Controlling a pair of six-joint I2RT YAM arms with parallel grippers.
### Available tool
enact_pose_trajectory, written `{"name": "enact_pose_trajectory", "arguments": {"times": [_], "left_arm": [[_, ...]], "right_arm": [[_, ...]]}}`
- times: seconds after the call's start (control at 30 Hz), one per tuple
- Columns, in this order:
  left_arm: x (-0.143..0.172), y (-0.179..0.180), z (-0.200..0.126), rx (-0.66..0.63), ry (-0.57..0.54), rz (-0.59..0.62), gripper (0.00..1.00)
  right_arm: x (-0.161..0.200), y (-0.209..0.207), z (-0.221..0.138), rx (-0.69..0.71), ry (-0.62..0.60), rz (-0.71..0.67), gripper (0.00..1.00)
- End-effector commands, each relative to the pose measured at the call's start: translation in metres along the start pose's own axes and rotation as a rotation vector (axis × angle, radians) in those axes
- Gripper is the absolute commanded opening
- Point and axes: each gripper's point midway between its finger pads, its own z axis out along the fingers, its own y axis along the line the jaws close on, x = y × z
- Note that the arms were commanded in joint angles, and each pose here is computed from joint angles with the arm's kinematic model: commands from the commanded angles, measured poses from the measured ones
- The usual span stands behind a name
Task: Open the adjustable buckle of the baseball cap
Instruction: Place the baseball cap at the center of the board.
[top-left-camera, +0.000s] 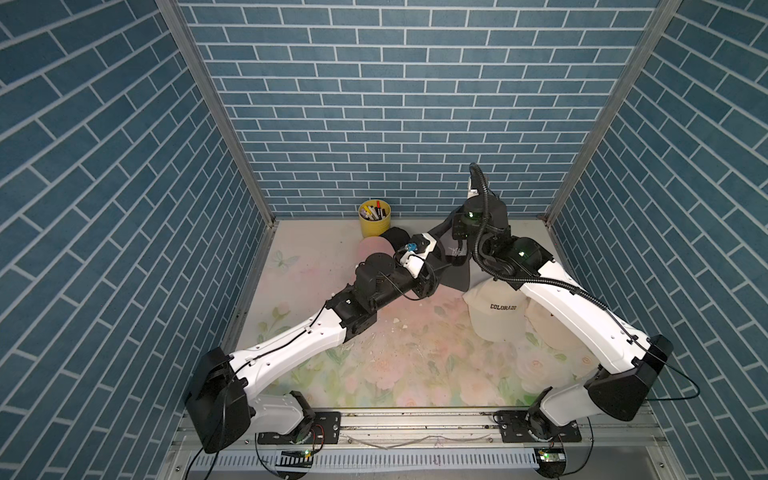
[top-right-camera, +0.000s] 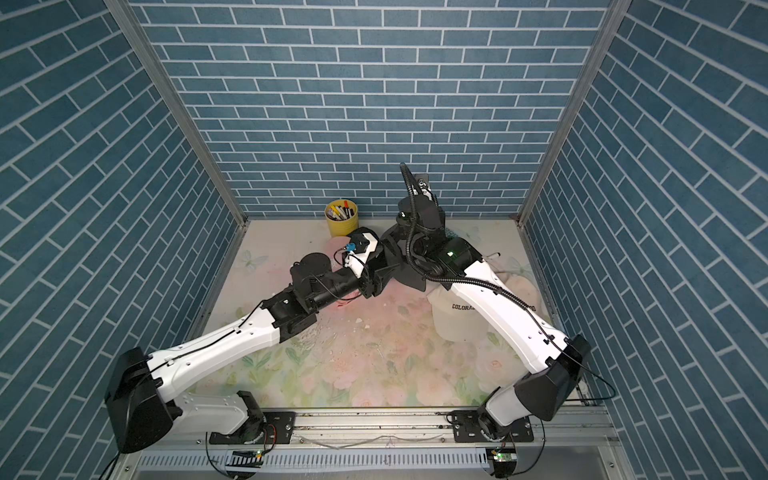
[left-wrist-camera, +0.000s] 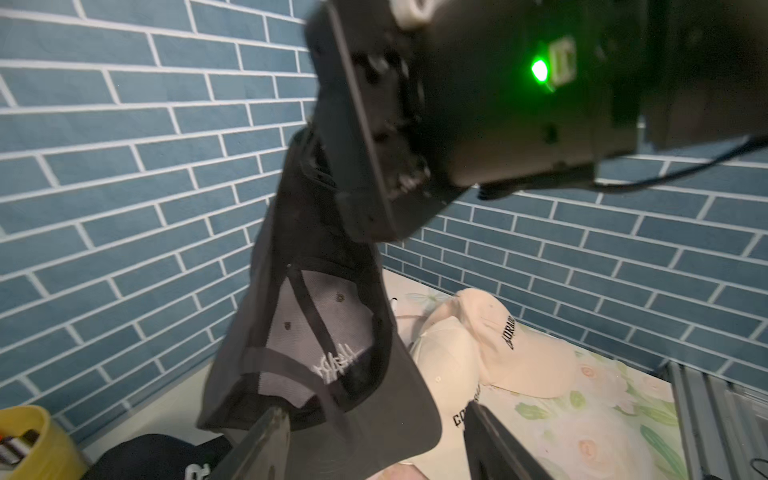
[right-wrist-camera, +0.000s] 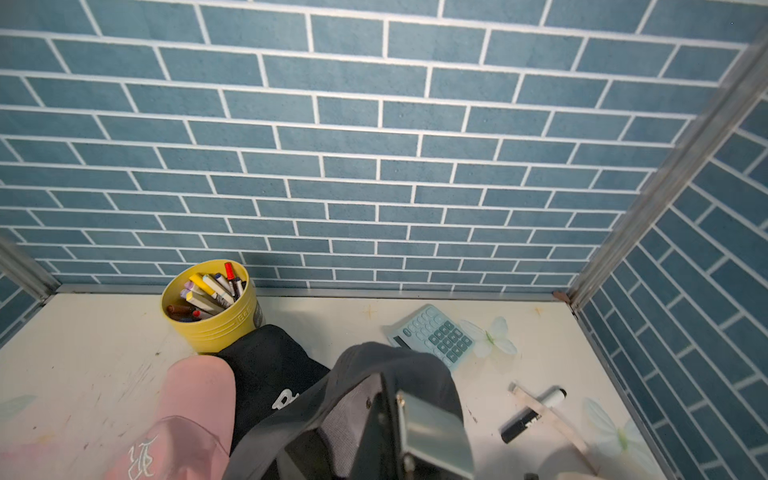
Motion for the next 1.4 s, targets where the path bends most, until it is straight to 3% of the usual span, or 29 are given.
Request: {"name": "enact_pose_trajectory", "arguments": {"times": [0.0, 0.13, 0.47, 0.67, 0.77, 0.93, 1.07, 1.23, 1.3, 1.33, 1.37], "left_arm": [[0.005, -0.019, 0.01, 0.051, -0.025, -0.034, 0.72], [0.028, -0.024, 0.022, 0.047, -0.02, -0.094, 0.74], [0.069, -0.016, 0.047, -0.032, 0.006, -0.112, 0.76], [0.06, -0.026, 0.049, 0.023, -0.071, -0.119, 0.75], [0.059, -0.035, 0.049, 0.073, -0.076, -0.104, 0.75], [0.071, -0.028, 0.069, 0.018, -0.022, -0.071, 0.74], [0.09, -0.009, 0.092, -0.085, 0.067, -0.045, 0.56], [0.079, -0.008, 0.093, -0.051, 0.031, -0.046, 0.11], [0.083, -0.01, 0.088, -0.019, 0.045, -0.054, 0.0], [0.085, -0.013, 0.083, 0.007, 0.053, -0.061, 0.0], [0.087, -0.016, 0.078, 0.031, 0.058, -0.065, 0.0]], "right_arm": [[0.001, -0.016, -0.009, 0.121, 0.028, 0.116, 0.0], [0.0, -0.023, -0.017, 0.178, 0.017, 0.21, 0.0], [-0.006, -0.027, -0.025, 0.27, 0.027, 0.234, 0.0], [-0.005, -0.03, -0.026, 0.325, 0.012, 0.244, 0.0], [-0.007, -0.027, -0.026, 0.343, 0.008, 0.242, 0.0], [-0.011, -0.024, -0.027, 0.35, 0.003, 0.244, 0.0], [-0.014, -0.024, -0.028, 0.345, -0.003, 0.251, 0.0], [-0.006, -0.023, -0.028, 0.331, 0.019, 0.252, 0.02], [-0.002, -0.02, -0.026, 0.309, 0.017, 0.217, 0.23], [-0.002, -0.02, -0.025, 0.301, 0.005, 0.207, 0.36], [-0.001, -0.022, -0.024, 0.296, -0.003, 0.206, 0.42]]}}
